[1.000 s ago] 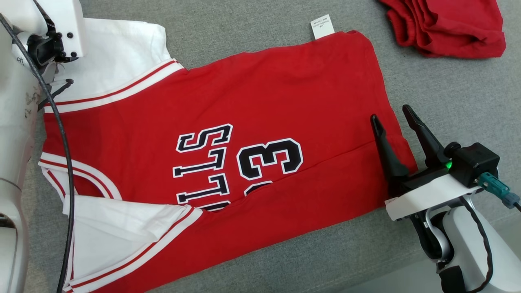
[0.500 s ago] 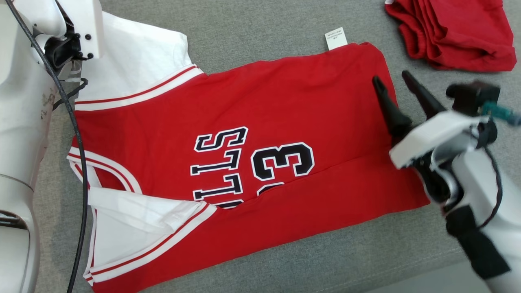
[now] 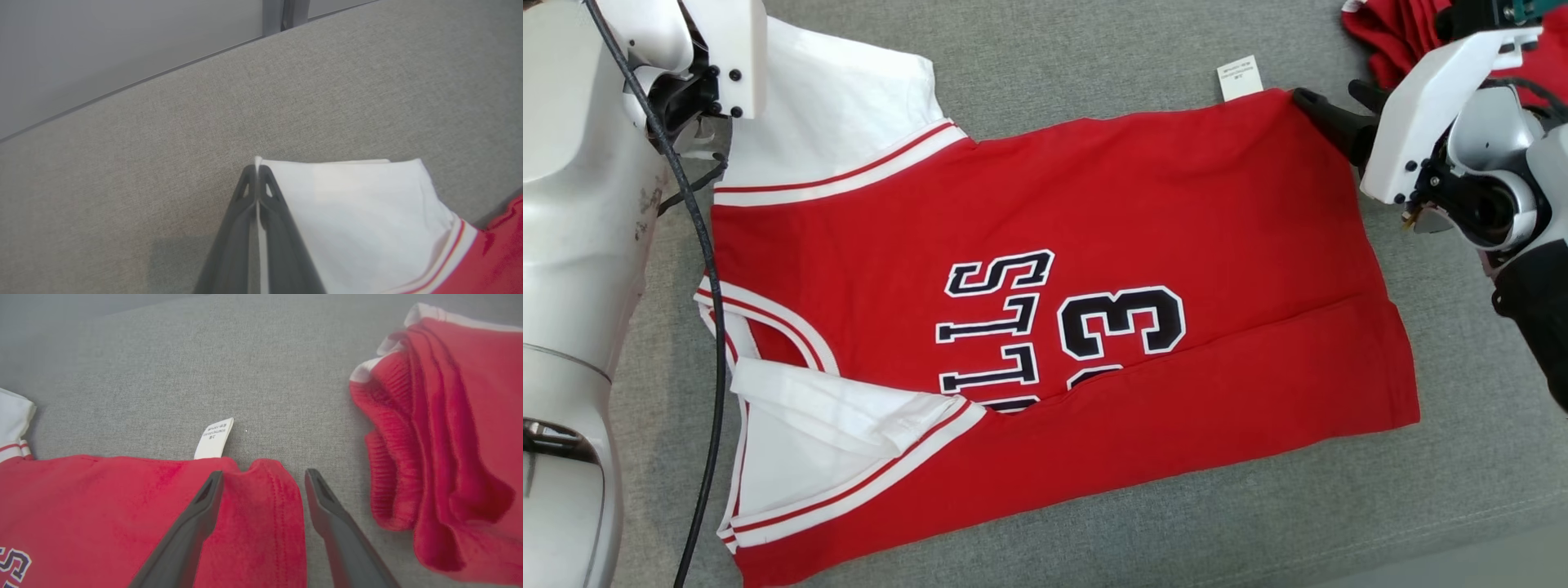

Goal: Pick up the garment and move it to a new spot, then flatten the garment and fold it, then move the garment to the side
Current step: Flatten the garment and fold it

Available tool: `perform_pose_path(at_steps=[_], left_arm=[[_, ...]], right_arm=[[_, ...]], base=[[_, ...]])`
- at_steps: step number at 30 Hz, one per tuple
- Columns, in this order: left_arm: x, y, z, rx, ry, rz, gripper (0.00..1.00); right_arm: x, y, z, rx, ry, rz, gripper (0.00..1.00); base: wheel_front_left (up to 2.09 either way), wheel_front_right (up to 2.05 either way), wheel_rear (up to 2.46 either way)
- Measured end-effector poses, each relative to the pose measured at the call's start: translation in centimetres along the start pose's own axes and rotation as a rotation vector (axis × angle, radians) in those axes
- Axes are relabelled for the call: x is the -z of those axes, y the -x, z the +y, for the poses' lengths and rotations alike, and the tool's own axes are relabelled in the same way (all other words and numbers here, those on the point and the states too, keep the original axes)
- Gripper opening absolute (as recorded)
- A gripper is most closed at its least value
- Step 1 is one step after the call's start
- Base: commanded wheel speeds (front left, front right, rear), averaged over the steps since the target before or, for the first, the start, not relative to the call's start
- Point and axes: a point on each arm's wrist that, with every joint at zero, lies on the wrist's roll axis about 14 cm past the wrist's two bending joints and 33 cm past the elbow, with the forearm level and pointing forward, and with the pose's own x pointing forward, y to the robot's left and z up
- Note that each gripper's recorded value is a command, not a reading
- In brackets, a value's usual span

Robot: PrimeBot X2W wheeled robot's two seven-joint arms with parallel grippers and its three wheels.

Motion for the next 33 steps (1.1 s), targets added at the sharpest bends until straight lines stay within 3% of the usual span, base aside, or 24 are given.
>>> perform_pose_path(at_steps=[6,10,11,12,14,17,27,33], left_arm=[[0.3,0.0,0.3,-0.004,-0.009,0.004,0.00],[0.5,0.0,0.3,-0.004,-0.015,0.008,0.00],[0.5,0.0,0.3,-0.004,-0.017,0.008,0.00],[0.5,0.0,0.3,-0.006,-0.019,0.008,0.00],[0.4,0.1,0.3,-0.004,-0.024,0.000,0.00],[-0.3,0.4,0.4,-0.005,-0.033,-0.037,0.00],[-4.4,2.5,1.8,-0.031,-0.056,-0.281,0.00],[-5.6,3.8,2.0,-0.028,-0.032,-0.378,0.00]], right_arm=[[2.3,-0.9,-0.4,0.016,0.017,0.170,1.00],[2.9,-1.4,0.1,0.007,0.028,0.191,1.00],[2.9,-1.6,0.1,0.007,0.035,0.188,0.81],[3.1,-1.7,0.1,0.008,0.044,0.189,0.46],[3.2,-1.8,0.1,0.011,0.057,0.184,0.00],[2.7,-1.9,0.3,0.004,0.072,0.148,0.00],[-3.0,-1.8,0.4,0.012,0.161,-0.170,0.00],[-4.0,-1.8,0.2,0.027,0.178,-0.255,0.00]], base=[[0.00,0.00,0.00],[0.00,0.00,0.00],[0.00,0.00,0.00],[0.00,0.00,0.00],[0.00,0.00,0.00],[0.00,0.00,0.00],[0.00,0.00,0.00],[0.00,0.00,0.00]])
